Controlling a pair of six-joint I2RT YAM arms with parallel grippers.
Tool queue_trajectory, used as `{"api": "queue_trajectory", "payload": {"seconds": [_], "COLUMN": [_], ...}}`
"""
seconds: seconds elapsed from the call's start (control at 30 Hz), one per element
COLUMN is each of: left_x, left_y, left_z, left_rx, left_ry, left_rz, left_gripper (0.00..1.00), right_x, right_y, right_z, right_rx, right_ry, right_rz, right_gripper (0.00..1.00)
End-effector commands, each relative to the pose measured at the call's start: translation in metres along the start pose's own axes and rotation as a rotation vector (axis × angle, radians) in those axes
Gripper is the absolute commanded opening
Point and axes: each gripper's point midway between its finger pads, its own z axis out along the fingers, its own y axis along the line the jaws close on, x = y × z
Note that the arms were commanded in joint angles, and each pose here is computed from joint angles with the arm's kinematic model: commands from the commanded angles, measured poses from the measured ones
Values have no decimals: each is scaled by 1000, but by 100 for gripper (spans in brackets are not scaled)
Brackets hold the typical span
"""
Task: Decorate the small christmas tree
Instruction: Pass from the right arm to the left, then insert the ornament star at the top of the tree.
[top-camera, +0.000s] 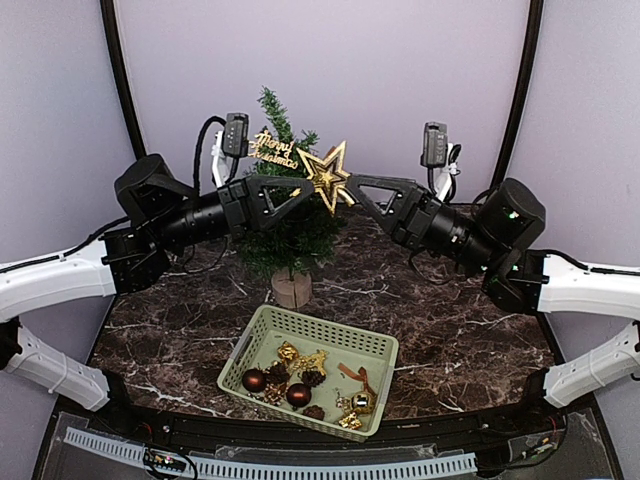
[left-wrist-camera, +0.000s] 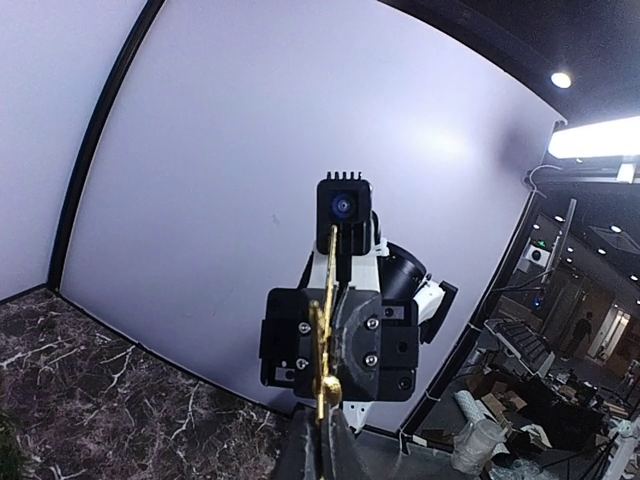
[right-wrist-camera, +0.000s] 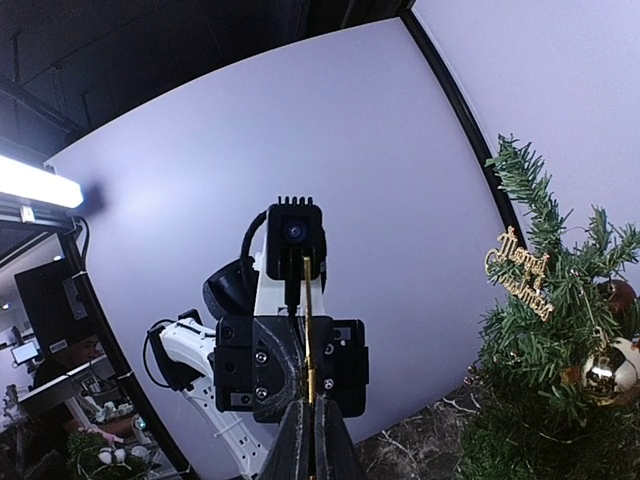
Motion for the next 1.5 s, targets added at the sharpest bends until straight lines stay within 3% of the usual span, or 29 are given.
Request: {"api": "queue_trajectory", "payload": {"seconds": [0.0,0.03,0.07,0.1,0.17,0.23,0.4,0.53,0.73,1.17,1.47], "left_x": [-20,-21,-24,-28,-41,-54,-90,-132,-169,-194,-205], "left_y": [-10,-6,-4,2,12,25,48,60,59,103,102], "left_z": [-2,-3,-4,-7,-16,-29,-56,-76,-78,-75,-70], "left_rx": [-4,-46,-67,-122,-198,-277,-407,-466,-389,-462,-431], "left_ry": [-28,-1,12,52,97,145,211,167,119,132,117], "left_rz": [61,58,92,90,131,165,256,308,342,372,384], "left_gripper": [0,0,0,0,0,0,0,0,0,0,0], "right_x": [-13,-14,-13,-15,-18,-23,-26,-19,-9,-5,5], "right_y": [7,4,-2,-7,-15,-21,-29,-35,-38,-39,-45], "right_z": [2,1,-1,-4,-9,-15,-26,-31,-34,-42,-42], "right_rx": [-1,22,60,99,162,219,295,317,320,324,330], "right_ry": [-33,-37,-26,-27,-24,-26,-17,-2,17,10,19], "right_rz": [-8,-16,-20,-30,-64,-90,-123,-115,-88,-52,-23], "right_gripper": [13,28,52,65,77,82,84,84,84,83,83]}}
